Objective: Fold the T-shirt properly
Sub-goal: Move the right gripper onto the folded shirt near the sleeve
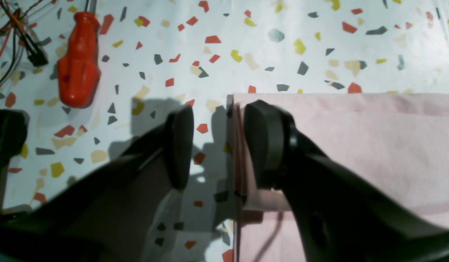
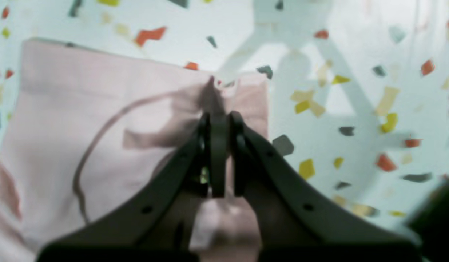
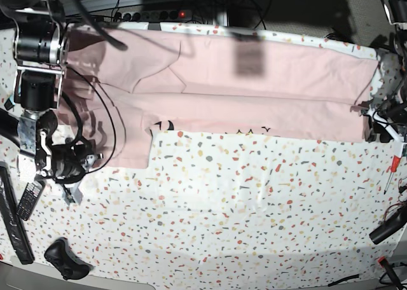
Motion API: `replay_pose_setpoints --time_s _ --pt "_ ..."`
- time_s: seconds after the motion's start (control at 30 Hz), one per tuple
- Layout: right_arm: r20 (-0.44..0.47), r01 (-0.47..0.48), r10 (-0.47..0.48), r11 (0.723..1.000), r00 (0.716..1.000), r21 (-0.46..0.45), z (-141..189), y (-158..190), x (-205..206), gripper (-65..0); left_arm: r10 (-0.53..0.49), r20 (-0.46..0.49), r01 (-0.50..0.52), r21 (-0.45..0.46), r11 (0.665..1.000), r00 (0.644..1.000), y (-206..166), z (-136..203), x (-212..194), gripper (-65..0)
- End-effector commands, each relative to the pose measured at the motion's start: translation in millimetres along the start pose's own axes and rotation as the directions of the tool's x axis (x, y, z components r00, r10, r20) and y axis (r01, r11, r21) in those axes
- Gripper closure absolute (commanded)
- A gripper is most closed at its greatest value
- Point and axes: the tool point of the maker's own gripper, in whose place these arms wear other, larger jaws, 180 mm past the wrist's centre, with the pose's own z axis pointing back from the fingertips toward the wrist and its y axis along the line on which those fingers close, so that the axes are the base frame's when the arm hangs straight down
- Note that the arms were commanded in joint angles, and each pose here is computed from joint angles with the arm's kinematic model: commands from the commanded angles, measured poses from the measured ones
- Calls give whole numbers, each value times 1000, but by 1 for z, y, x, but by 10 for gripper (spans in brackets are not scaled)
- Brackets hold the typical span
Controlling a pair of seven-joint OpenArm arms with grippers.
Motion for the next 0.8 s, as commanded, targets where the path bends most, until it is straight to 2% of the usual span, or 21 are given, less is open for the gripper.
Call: replay_pose_setpoints --time_s 0.0,0.13,0.37,0.6,0.77 --pt "71 -28 30 999 997 -26 17 -7 25 0 -14 63 14 15 1000 998 8 5 23 -256" --pt "114 -111 115 993 987 -40 36 13 24 0 -14 63 14 15 1000 998 8 5 23 -256" --pt "161 -222 211 973 964 58 58 86 -16 0 -14 59 13 14 1000 998 8 5 21 -256" --pt "221 -265 233 955 947 130 78 151 -47 0 -14 58 13 14 1000 998 8 5 21 -256" --pt "231 -255 210 949 950 184 84 183 -66 0 -14 58 13 14 1000 998 8 5 21 -256"
